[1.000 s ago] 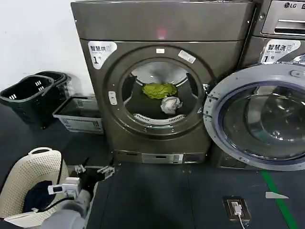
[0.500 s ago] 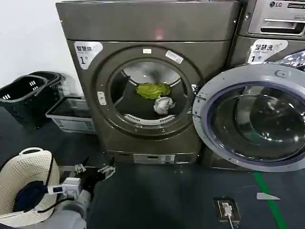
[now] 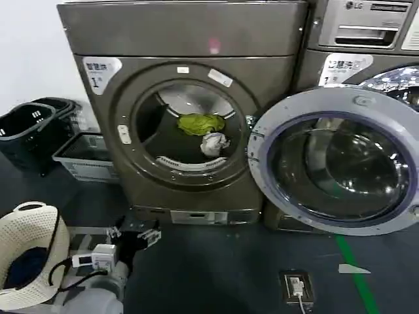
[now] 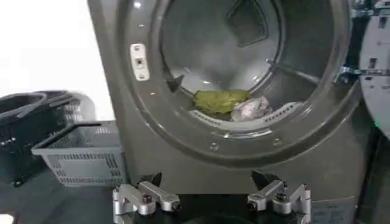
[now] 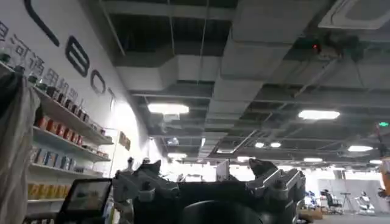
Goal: Grasp the clothes from the dryer.
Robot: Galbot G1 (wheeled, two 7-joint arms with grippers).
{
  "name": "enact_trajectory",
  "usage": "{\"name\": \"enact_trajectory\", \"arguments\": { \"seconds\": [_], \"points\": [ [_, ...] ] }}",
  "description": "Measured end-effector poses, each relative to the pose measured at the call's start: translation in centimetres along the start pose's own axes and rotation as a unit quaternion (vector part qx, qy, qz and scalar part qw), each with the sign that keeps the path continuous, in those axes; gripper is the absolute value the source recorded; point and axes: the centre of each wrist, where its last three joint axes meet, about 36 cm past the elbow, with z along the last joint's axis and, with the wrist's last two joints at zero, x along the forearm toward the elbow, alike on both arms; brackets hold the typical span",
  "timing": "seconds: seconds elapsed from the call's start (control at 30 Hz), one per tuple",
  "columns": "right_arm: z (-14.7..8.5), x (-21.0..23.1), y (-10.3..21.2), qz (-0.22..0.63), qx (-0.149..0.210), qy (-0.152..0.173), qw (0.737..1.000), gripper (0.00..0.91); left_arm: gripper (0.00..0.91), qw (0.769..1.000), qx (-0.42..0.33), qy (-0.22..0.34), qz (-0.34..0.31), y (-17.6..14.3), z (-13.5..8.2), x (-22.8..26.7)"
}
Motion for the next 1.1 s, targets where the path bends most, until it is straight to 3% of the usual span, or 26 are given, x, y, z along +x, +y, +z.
{"name": "enact_trajectory", "arguments": {
  "seconds": [1.1],
  "points": [
    [1.1,0.4,-1.1,0.037,-0.024,-0.023,0.999,0.907,0.907,1.0,0.002,-0.01,0.025,-0.8,-0.5,-0.3]
  ]
}}
